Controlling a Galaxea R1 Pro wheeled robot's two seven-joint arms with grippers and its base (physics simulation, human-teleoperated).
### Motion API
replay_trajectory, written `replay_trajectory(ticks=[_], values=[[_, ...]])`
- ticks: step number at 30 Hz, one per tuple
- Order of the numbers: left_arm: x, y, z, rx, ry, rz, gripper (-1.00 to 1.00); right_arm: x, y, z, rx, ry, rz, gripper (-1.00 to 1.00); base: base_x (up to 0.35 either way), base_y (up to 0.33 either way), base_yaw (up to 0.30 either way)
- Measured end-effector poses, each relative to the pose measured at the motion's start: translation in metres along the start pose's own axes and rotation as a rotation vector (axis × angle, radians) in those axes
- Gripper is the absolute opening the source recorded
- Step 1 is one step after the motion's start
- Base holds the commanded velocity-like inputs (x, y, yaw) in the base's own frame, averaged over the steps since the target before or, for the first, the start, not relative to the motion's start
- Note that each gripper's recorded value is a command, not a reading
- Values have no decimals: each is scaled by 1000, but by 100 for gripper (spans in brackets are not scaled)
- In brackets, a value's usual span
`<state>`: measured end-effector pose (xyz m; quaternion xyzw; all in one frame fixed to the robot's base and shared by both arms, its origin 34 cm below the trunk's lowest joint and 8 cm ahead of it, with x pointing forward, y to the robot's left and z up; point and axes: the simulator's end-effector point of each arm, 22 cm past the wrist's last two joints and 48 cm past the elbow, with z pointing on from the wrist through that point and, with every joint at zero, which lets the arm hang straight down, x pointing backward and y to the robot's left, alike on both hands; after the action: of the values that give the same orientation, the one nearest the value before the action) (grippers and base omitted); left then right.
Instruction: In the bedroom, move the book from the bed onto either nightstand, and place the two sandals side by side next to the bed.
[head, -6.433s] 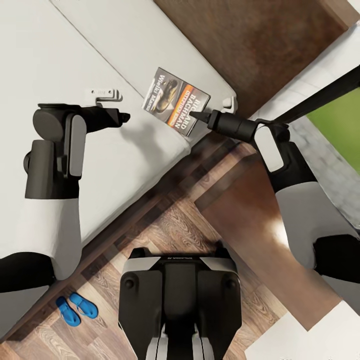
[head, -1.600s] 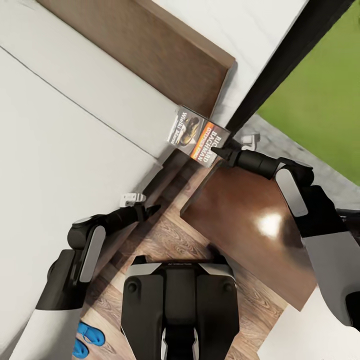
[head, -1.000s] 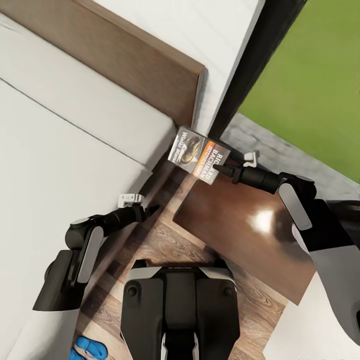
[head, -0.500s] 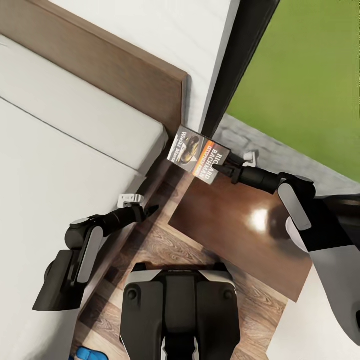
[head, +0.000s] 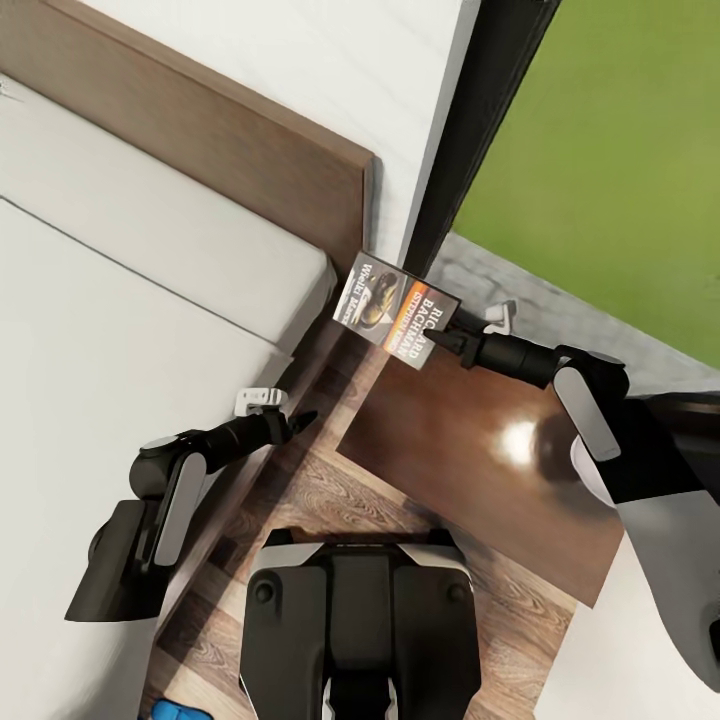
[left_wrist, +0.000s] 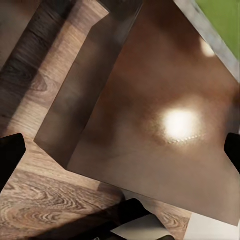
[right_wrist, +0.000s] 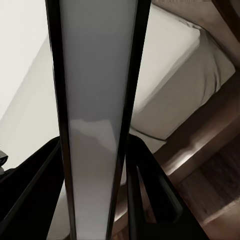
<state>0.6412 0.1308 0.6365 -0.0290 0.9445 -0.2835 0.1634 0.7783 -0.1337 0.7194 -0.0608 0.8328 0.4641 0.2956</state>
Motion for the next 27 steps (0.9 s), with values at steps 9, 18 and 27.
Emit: replay_trajectory(ticks=[9, 18, 27], values=[[-7, -4, -4, 2, -12, 7, 100, -8, 5, -2, -1, -9, -12, -100, 0, 0, 0], [-14, -8, -9, 4, -24, 15, 100, -17, 11, -4, -4, -17, -24, -100, 0, 0, 0], [-21, -12, -13, 6, -36, 23, 100, -26, 17, -6, -7, -27, -35, -100, 0, 0, 0]])
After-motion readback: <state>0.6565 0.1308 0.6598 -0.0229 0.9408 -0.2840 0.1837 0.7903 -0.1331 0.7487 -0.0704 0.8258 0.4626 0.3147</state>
